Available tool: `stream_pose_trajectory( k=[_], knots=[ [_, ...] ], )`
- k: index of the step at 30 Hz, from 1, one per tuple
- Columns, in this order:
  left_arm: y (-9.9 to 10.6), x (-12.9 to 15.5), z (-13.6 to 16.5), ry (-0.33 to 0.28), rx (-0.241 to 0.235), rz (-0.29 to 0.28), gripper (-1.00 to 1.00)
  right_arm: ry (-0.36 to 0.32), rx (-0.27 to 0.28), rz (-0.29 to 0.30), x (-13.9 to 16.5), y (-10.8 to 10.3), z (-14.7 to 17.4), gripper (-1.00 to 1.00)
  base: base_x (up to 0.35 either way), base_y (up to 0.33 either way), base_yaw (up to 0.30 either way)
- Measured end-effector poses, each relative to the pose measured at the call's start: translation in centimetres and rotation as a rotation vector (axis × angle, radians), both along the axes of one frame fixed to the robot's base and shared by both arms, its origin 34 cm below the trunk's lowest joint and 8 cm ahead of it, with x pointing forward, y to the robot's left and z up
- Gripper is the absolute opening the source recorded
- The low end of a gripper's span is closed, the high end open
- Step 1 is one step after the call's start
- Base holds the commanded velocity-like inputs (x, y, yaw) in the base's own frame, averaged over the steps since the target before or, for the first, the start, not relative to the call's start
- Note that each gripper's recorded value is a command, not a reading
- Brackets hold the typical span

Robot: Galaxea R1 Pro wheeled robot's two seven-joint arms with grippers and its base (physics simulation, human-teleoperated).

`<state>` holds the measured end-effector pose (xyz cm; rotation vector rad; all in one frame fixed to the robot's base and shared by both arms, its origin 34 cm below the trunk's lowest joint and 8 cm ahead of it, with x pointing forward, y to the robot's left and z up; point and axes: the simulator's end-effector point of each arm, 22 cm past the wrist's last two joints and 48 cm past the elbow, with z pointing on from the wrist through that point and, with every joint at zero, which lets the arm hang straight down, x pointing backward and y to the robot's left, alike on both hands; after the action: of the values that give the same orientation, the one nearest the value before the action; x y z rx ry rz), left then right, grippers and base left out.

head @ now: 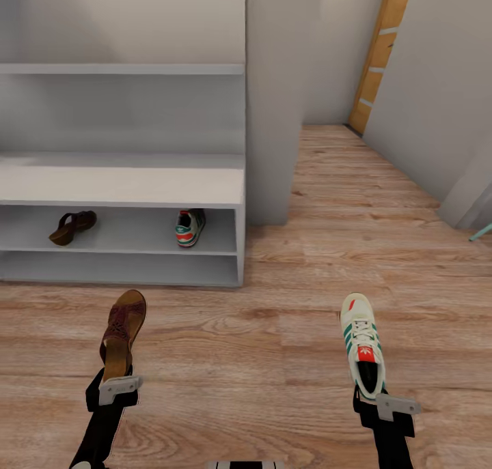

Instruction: Pick up the two gym shoes and the two sandals from the corridor floor and place them onto the hallstand (shoe rack) in the corridor, making sure they are on the rack and not on the floor. Arrange them so the two gym shoes are next to each other and the two sandals are next to each other.

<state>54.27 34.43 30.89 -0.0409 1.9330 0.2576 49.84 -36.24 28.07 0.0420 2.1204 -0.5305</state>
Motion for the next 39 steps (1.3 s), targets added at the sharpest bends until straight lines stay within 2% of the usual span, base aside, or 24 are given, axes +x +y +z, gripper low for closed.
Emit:
stream_pose_trajectory(
  k=[11,25,39],
  knots=[
    [0.0,0.02,0.01,-0.001,0.001,0.0,-1.0,0.003,0.001,0.001,-0.08,0.07,-0.13,-1.0,0.0,0.265,0.0],
    [-0.01,-0.02,-0.03,0.0,0.001,-0.001,-1.0,0.004,0.001,0.002,-0.09,0.1,-0.16,-1.0,0.0,0.096,0.0],
    [0.0,-0.02,-0.03,0.0,0.0,0.0,-1.0,0.003,0.001,0.002,-0.06,0.09,-0.11,-1.0,0.0,0.237,0.0]
  ],
)
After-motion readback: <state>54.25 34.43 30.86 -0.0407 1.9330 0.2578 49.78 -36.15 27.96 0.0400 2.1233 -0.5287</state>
